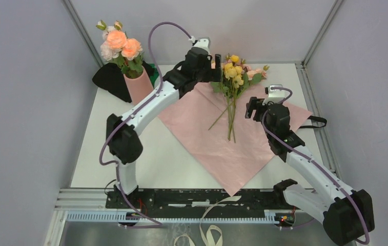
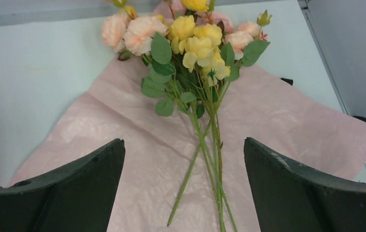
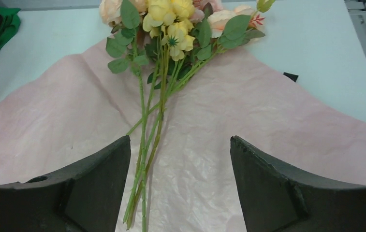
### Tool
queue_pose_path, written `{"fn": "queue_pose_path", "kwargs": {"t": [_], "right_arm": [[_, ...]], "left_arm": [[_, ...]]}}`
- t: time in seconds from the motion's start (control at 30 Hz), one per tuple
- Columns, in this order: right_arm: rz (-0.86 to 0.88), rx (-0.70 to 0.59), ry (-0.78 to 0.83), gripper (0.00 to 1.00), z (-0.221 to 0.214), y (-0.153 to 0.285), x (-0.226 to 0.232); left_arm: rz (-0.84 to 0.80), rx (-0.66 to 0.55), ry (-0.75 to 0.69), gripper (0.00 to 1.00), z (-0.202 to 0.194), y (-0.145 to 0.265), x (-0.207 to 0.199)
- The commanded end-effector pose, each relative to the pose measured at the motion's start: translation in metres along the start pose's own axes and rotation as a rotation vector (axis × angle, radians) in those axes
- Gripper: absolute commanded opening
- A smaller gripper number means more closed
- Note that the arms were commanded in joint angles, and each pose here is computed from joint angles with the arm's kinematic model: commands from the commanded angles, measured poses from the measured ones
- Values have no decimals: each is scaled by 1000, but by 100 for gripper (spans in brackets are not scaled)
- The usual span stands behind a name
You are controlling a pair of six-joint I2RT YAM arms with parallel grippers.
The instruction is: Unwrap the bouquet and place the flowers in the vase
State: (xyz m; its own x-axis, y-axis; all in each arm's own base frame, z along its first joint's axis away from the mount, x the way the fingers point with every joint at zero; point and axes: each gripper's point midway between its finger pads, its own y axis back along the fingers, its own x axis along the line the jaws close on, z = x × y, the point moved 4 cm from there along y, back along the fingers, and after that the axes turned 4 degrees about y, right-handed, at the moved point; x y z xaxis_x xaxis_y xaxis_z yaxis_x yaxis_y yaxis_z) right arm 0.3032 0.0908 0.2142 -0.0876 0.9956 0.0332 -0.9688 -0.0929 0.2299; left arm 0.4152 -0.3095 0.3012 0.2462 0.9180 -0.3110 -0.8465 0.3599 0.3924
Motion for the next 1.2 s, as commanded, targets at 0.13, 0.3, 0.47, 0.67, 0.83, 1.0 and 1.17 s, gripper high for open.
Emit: {"fn": "queue_pose_path", "kwargs": {"t": [0.13, 0.3, 0.47, 0.67, 0.83, 1.0, 1.17], "right_arm": [[-91, 13, 3, 80, -6, 6, -18], [-98, 22, 7, 80, -10, 10, -22], [-112, 30, 9, 80, -16, 13, -27], [-87, 45, -3, 79, -20, 13, -26], [-93, 46, 1, 79, -21, 14, -29], [-101, 57, 10, 79, -26, 16, -33], [-94, 61, 6, 79, -30, 16, -33]], "left_arm": [[-123, 239, 127, 93, -49, -54, -26], [-164, 324, 200, 91, -81, -86, -25], [-145, 356, 260, 91, -106, -101, -20], [-152, 332, 346, 92, -116, -115, -23], [-150, 360, 410, 90, -135, -123, -29], [-102, 370, 423, 90, -152, -129, -23], [-91, 375, 431, 89, -162, -132, -19]]}}
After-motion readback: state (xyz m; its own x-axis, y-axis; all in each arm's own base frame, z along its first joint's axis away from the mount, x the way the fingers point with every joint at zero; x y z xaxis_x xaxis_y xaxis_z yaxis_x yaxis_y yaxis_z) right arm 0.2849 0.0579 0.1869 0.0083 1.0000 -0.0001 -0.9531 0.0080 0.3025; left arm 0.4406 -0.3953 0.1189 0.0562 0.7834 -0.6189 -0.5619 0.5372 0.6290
